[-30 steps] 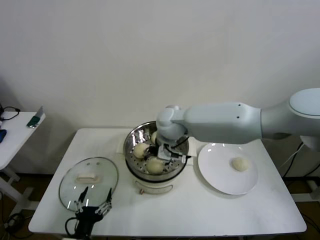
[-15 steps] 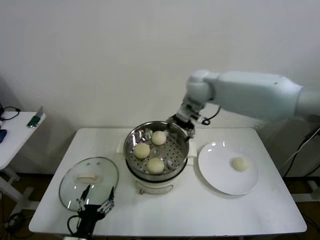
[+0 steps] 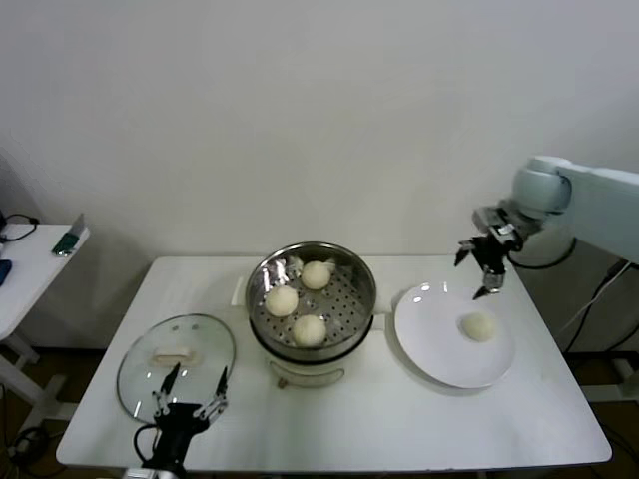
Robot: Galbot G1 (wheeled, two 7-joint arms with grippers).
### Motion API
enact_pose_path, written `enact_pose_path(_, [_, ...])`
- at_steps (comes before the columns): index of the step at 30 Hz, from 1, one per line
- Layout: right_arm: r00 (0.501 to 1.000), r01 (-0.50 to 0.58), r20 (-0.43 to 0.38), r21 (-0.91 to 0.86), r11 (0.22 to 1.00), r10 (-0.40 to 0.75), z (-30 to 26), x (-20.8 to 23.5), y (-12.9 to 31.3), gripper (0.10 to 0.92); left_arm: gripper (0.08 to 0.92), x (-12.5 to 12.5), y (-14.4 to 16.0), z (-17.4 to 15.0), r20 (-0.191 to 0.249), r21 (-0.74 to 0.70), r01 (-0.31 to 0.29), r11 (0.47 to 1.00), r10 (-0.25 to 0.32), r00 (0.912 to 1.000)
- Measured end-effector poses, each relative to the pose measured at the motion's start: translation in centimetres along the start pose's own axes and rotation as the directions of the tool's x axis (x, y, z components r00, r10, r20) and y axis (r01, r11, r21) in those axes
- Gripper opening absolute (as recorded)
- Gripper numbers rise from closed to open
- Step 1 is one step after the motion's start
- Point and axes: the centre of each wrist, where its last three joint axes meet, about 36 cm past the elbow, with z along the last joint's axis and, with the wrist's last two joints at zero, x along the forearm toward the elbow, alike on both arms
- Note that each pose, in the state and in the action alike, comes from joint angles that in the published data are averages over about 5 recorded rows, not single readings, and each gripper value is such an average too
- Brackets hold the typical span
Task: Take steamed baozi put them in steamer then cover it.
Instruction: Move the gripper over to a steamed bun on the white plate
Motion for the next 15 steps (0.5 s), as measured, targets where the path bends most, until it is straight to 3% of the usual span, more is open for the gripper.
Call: enact_pose_path(15, [0.999,0.014,-0.050,-0.131,0.991,-0.021,4.6,-9.8,1.2,0.823,0.823,0.4,-0.3,1.1,-0.025,-0.003,0.007,1.000,-0.007,0.9997])
